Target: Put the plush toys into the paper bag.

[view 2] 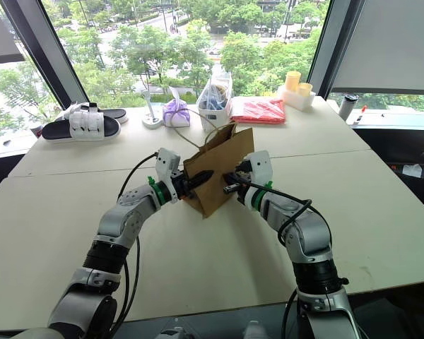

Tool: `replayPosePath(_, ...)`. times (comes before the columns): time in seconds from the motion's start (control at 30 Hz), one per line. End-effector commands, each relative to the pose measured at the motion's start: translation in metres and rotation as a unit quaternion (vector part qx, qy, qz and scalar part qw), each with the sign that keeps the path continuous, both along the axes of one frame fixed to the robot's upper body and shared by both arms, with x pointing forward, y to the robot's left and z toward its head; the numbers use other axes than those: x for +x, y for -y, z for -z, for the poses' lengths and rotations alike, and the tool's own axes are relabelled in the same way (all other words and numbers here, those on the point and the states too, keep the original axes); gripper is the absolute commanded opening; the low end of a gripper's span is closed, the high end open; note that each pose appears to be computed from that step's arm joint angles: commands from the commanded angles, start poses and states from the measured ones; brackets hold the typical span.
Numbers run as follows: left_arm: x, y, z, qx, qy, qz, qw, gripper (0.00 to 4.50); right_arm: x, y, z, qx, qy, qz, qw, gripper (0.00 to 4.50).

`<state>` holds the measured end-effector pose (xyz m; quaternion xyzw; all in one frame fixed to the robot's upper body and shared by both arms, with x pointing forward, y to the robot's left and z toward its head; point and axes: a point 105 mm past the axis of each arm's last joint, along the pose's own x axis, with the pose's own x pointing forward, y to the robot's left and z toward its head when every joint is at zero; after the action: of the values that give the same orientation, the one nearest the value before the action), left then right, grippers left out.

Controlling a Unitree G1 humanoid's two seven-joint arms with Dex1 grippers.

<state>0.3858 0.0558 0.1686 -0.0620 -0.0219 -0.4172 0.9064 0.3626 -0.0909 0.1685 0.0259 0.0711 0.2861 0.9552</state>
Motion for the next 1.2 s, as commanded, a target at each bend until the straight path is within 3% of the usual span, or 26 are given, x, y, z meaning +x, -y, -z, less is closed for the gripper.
replayPosePath(0.03,-0.005,0.000,-0.018,-0.014,0.026,0.009,1.000,0.09,-0.009,0.007,-0.017,0.010,0.030,0.005,1.000,0.26)
replayPosePath(0.17,-0.004,0.000,-0.018,-0.012,0.019,0.024,0.999,0.03,-0.019,0.020,-0.022,0.007,0.032,0.015,0.999,0.26)
replayPosePath(0.37,-0.001,-0.009,-0.033,-0.014,0.004,0.181,0.983,0.03,-0.080,0.066,-0.039,-0.026,0.043,-0.009,0.999,0.26)
replayPosePath(0.53,0.000,-0.020,-0.049,-0.007,-0.010,0.268,0.963,0.03,-0.107,0.096,-0.043,-0.053,0.034,0.003,0.998,0.26)
replayPosePath(0.7,-0.003,-0.020,-0.041,0.031,-0.021,0.318,0.947,0.03,-0.115,0.111,-0.047,-0.062,0.032,0.028,0.997,0.26)
replayPosePath(1.03,-0.010,-0.016,-0.012,0.088,-0.056,0.359,0.927,0.03,-0.111,0.104,-0.045,-0.071,0.029,0.016,0.997,0.26)
replayPosePath(1.2,-0.007,-0.026,-0.004,0.114,-0.057,0.337,0.933,2.36,-0.105,0.097,-0.046,-0.072,0.034,0.002,0.997,0.26)
